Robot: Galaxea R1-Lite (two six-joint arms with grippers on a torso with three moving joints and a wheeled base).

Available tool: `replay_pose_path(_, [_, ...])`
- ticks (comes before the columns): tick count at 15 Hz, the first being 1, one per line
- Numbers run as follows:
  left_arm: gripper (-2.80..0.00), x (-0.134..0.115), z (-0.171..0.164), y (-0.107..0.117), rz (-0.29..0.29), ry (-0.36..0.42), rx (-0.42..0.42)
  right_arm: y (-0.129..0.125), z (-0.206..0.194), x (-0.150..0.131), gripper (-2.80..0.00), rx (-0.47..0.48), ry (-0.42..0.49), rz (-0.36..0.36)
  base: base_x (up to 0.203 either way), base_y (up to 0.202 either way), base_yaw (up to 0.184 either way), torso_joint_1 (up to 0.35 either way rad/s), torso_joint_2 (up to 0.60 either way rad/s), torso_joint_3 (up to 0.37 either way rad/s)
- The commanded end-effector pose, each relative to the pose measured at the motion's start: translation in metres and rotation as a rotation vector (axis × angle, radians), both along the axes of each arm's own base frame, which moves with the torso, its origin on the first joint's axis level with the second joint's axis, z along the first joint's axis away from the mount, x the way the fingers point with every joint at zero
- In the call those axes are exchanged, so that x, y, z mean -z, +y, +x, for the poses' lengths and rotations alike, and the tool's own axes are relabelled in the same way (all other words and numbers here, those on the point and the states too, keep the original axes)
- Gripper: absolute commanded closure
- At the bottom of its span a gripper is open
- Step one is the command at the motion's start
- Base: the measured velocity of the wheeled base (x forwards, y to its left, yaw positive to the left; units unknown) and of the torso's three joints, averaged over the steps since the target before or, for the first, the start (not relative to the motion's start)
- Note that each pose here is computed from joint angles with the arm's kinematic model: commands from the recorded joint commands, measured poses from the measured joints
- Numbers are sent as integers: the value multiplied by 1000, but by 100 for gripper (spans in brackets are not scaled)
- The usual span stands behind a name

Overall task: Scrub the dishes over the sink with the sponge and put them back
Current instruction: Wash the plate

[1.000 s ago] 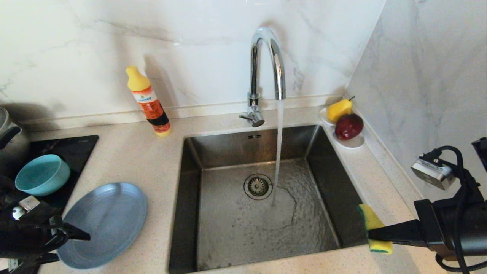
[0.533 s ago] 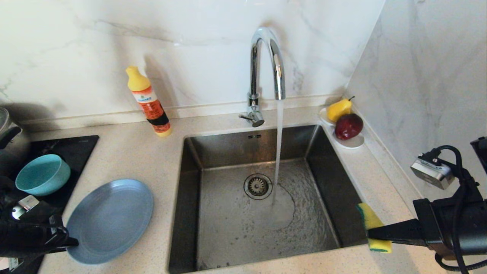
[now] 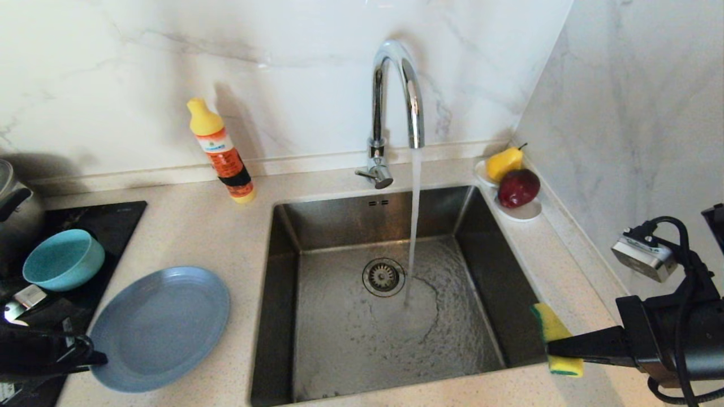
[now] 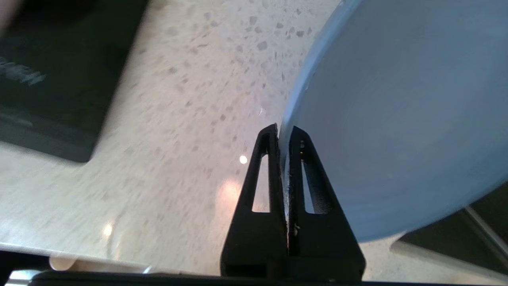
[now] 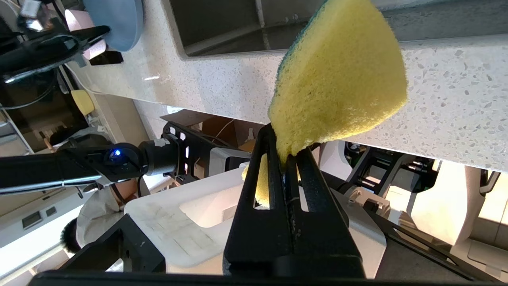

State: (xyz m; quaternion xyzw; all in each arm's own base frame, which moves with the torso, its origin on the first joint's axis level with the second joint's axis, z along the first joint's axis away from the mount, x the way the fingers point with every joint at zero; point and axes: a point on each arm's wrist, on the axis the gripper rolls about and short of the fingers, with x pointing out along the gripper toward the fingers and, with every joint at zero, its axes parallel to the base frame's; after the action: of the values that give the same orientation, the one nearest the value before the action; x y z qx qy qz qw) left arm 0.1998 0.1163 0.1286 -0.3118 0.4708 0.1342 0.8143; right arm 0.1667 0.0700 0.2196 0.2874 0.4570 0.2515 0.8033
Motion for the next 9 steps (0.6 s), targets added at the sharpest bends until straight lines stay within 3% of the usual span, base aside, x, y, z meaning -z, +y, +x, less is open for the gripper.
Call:
replay_pose_path(1, [0,-24,-13,-5,44,-68,-8,0,0,1,0,-2,9,1,0,0,0,0,0,0])
replay_pose_path(6, [0,-77,-48,-33,90,-162,48,0,-2,-3,0,-2,-9,9,0,0,0,0,0,0])
replay_pose_path(9, [0,-93,-57,-64,93,-208,200,-1,-7,-7,0,-6,-27,16,0,0,0,0,0,0])
